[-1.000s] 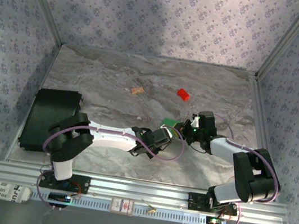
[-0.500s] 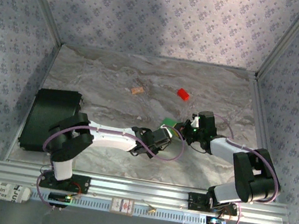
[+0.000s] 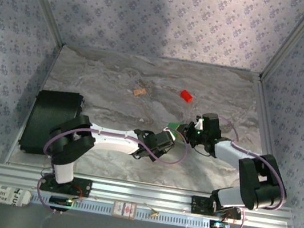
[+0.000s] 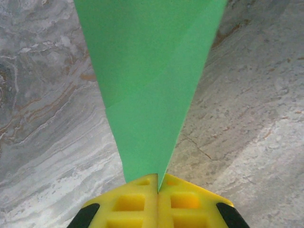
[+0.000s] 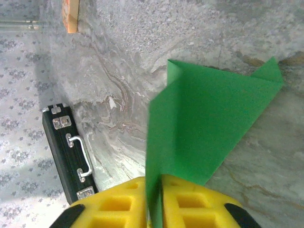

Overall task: Fold a paper plane with a square sheet of paper (pick it up from the middle)
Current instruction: Fold the wing for the fifth time at the center of the table.

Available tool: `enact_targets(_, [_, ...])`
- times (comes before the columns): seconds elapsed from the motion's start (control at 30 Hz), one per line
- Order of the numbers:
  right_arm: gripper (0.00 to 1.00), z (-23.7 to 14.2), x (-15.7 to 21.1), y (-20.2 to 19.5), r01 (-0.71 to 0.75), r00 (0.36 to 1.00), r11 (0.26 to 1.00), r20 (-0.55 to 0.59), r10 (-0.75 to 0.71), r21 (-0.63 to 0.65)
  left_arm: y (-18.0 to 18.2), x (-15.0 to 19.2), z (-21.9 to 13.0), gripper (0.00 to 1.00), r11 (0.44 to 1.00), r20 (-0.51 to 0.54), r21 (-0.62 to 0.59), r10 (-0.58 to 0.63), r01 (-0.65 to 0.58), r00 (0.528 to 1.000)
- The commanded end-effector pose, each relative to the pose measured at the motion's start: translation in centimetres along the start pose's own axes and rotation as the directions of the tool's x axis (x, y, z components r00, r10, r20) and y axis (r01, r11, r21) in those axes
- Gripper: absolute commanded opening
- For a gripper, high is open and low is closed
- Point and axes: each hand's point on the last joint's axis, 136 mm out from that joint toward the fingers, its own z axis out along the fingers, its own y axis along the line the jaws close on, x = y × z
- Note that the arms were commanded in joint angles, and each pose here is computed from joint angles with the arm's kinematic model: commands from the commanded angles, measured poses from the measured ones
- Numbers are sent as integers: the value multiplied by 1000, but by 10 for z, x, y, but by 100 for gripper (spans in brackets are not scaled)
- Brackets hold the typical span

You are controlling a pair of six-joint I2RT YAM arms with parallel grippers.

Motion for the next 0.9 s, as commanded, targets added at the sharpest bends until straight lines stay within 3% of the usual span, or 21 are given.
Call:
enact_targets(0.0, [26, -13, -3, -8, 42, 999, 995, 31, -45, 90, -11, -4, -1, 0, 996, -2, 85, -30, 30, 1000])
enact_targets(0.17, [41, -31, -3, -21, 69, 995, 983, 56, -79, 173, -21, -11, -3, 0, 969, -13, 227, -99, 99, 995])
enact_targets(0.37, [47, -44, -2, -23, 69, 993, 983, 82, -84, 172, -29, -14, -2, 0, 917, -47, 361, -166, 171, 985])
enact_targets(0.87, [49, -46, 6, -24, 77, 994, 985, 68, -89, 156, -40, -8, 10, 0, 829, -159, 492, -214, 265, 964])
